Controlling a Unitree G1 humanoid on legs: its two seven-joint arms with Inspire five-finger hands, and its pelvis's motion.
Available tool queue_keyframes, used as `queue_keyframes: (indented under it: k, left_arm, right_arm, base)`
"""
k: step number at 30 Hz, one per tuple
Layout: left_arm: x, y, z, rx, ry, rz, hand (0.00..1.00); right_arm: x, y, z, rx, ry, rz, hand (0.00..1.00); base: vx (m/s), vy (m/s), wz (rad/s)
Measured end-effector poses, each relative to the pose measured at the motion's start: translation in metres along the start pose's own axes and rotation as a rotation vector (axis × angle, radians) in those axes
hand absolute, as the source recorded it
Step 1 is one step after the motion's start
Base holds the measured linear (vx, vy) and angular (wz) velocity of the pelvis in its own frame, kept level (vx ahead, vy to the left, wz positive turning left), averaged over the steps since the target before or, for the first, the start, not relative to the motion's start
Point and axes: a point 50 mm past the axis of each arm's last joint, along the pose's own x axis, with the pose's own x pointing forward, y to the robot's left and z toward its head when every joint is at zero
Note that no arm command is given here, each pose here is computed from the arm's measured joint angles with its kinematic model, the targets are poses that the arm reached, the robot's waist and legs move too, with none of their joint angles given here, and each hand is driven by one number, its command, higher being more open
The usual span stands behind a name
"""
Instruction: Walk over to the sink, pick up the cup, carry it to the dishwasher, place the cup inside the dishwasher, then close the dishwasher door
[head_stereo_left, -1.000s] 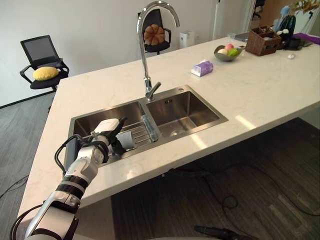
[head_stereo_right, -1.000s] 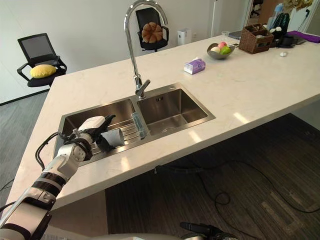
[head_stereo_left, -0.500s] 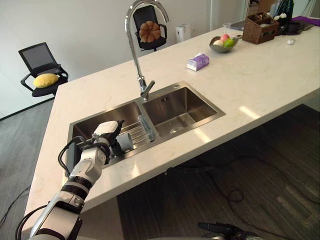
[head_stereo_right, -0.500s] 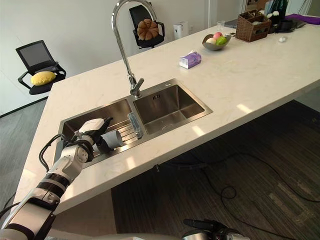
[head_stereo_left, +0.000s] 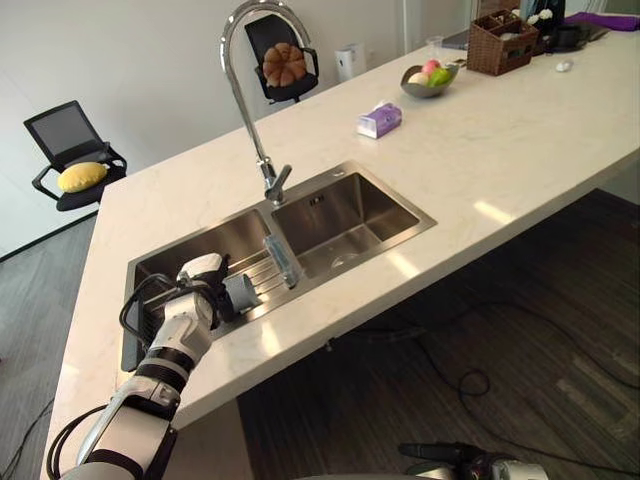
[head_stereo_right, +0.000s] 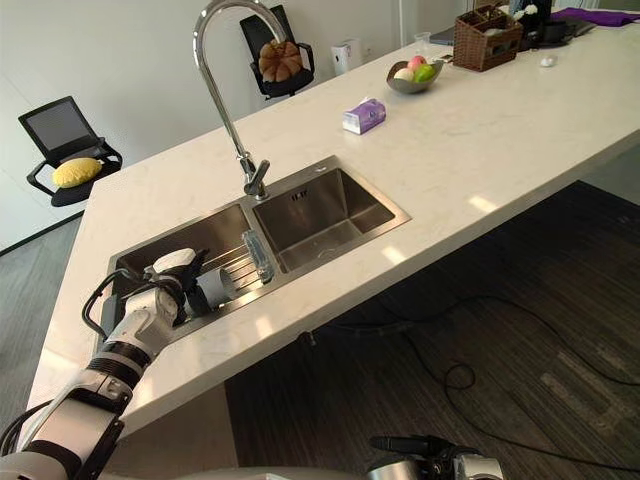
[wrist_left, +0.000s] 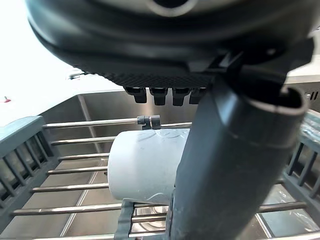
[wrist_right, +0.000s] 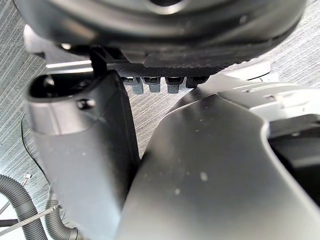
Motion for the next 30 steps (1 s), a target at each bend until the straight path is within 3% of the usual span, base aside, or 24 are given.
queue_keyframes:
  k: [5, 13, 21, 23, 28, 30]
  left_arm:
    - [0.003, 0.003, -0.004, 0.011, 0.018, -0.064, 0.00]
    - [0.004, 0.008, -0.002, 0.007, -0.074, -0.019, 0.00]
    - [0.001, 0.001, 0.006, -0.042, -0.268, 0.234, 0.00]
    - [-0.001, 0.003, 0.007, -0.145, -0.311, 0.271, 0.00]
    - [-0.013, -0.010, -0.015, -0.808, -0.314, 0.334, 0.00]
    - [-0.022, -0.003, -0.009, -0.949, -0.382, 0.387, 0.00]
  right_arm:
    - [0.000, 0.002, 0.006, -0.026, 0.015, 0.002, 1.00]
    - [0.001, 0.004, 0.007, -0.072, 0.038, 0.038, 1.00]
    - [0.005, 0.012, 0.003, -0.097, 0.069, 0.080, 1.00]
    - [0.006, 0.013, 0.001, -0.081, 0.073, 0.090, 1.00]
    - [0.010, 0.025, -0.009, -0.019, 0.047, 0.136, 1.00]
    - [0.012, 0.030, -0.014, 0.008, 0.041, 0.150, 1.00]
  base:
    - [-0.01, -0.049, -0.03]
    - [-0.01, -0.045, 0.01]
    - [-0.01, -0.022, 0.13]
    - [0.00, -0.007, 0.25]
    - [0.03, -0.002, 0.25]
    - [0.03, 0.010, 0.15]
